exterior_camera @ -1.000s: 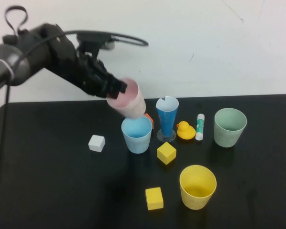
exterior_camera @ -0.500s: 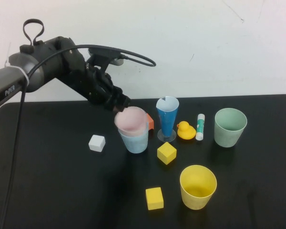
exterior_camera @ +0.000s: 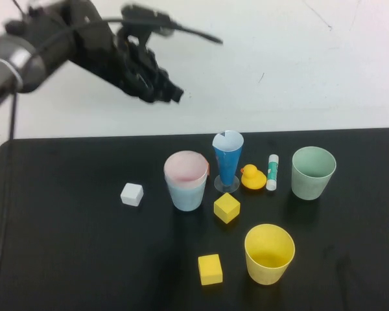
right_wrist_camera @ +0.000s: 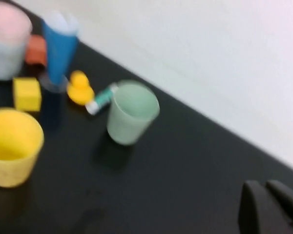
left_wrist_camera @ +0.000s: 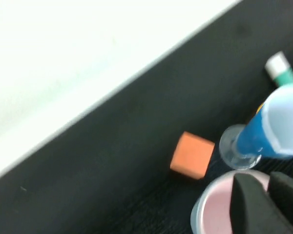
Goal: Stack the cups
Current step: Pick up the yellow cup
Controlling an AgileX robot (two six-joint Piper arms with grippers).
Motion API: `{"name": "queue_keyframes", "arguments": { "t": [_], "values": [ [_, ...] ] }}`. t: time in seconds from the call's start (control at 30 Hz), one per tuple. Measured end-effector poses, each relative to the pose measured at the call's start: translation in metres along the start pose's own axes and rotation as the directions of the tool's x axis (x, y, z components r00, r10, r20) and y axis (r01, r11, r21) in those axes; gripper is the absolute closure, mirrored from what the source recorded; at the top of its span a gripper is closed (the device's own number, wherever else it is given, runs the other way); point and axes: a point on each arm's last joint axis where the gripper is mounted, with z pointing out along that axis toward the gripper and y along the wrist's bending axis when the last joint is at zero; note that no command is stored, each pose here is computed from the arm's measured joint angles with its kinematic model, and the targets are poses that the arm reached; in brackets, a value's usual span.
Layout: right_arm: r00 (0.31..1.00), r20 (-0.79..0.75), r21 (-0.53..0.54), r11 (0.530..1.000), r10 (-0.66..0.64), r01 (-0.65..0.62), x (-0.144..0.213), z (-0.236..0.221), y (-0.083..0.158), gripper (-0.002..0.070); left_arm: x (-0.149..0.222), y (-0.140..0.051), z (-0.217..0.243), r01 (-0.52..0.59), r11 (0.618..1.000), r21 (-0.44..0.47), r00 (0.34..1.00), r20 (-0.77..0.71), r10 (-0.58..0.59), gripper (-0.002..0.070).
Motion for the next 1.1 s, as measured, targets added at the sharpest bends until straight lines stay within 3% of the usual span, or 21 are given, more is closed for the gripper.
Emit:
{"name": "queue_keyframes", "arguments": {
  "t": [0.13, 0.3, 0.43, 0.63, 0.83, 0.97, 1.1],
  "values": [
    [0.998, -0.009, -0.113, 0.991, -0.068, 0.066, -0.026, 0.003, -0.005, 0.0678, -0.016, -0.010, -0.045, -0.036, 0.999, -0.026, 0.996, 0.080, 0.038, 0.0656],
    [0.986, -0.084, -0.317, 0.942, -0.141, 0.108, -0.052, 0.028, -0.006, 0.0678, -0.031, -0.027, -0.115, -0.084, 0.994, -0.073, 0.976, 0.194, 0.096, 0.0661],
    [0.968, -0.151, -0.441, 0.890, -0.200, 0.115, -0.062, 0.073, -0.003, 0.0678, -0.030, -0.045, -0.172, -0.103, 0.990, -0.097, 0.951, 0.281, 0.127, 0.0661],
    [0.919, -0.249, -0.596, 0.796, -0.306, 0.104, -0.055, 0.150, 0.017, 0.0656, -0.001, -0.065, -0.229, -0.091, 0.981, -0.171, 0.901, 0.406, 0.154, 0.0662],
    [0.879, -0.265, -0.689, 0.716, -0.396, 0.115, -0.048, 0.202, 0.047, 0.0549, 0.045, -0.076, -0.269, -0.062, 0.940, -0.335, 0.802, 0.545, 0.247, 0.0662],
    [0.885, -0.249, -0.702, 0.703, -0.394, 0.116, -0.053, 0.220, 0.061, 0.0419, 0.073, -0.081, -0.279, -0.024, 0.919, -0.393, 0.735, 0.616, 0.283, 0.0662],
    [0.894, -0.273, -0.719, 0.692, -0.354, 0.055, -0.047, 0.239, 0.075, 0.0274, 0.097, -0.086, -0.285, -0.008, 0.912, -0.410, 0.710, 0.639, 0.294, 0.0662]
  ]
}}
